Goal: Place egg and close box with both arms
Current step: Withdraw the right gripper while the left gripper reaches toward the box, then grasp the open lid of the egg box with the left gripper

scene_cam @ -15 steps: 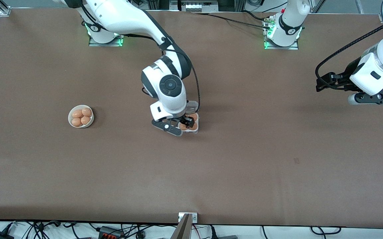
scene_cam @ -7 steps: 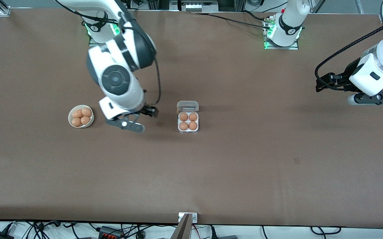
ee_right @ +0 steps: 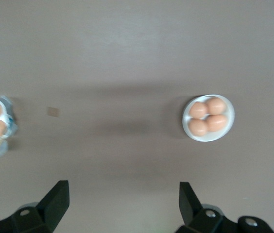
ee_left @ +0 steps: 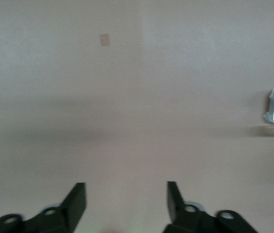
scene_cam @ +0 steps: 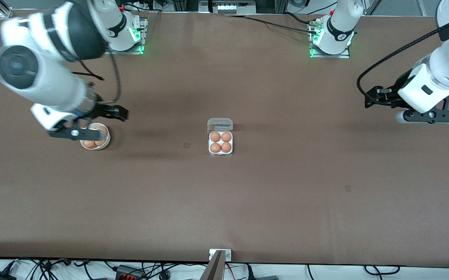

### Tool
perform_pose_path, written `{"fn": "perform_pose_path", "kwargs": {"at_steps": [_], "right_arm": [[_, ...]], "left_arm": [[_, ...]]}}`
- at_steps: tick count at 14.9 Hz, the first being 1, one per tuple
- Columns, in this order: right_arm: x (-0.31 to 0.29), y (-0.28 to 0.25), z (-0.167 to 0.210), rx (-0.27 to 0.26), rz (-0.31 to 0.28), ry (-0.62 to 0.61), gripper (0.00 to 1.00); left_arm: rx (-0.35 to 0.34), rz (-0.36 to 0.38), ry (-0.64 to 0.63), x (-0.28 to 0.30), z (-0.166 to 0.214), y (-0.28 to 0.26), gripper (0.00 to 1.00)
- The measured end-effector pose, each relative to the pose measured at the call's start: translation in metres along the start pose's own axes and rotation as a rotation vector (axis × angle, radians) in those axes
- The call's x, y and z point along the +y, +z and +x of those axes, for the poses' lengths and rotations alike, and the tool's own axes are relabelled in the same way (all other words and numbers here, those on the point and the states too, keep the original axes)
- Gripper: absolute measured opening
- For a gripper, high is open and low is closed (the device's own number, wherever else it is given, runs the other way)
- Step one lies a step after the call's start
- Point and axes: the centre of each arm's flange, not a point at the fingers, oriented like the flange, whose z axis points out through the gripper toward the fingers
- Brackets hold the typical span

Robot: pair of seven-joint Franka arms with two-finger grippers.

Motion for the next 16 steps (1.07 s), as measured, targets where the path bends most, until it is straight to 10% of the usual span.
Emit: {"fn": "perform_pose_path", "kwargs": {"at_steps": [6,12,16], "right_arm": [[0.135,-0.032,-0.024,0.031,0.044,-0.085,1.0],[0.2,-0.014,-0.056,0.1,0.026,-0.039,1.0],[0.201,-0.022,-0.058,0.114,0.007,-0.042,1.0]], "left_arm": [[-0.072,-0.093,0.058,0.05,0.003,0.025,0.5],[-0.221,-0.277,0.056,0.104,0.029,0.096,0.68],[-0.208,-0.268,0.038,0.199,0.032,0.146,0.62]]}}
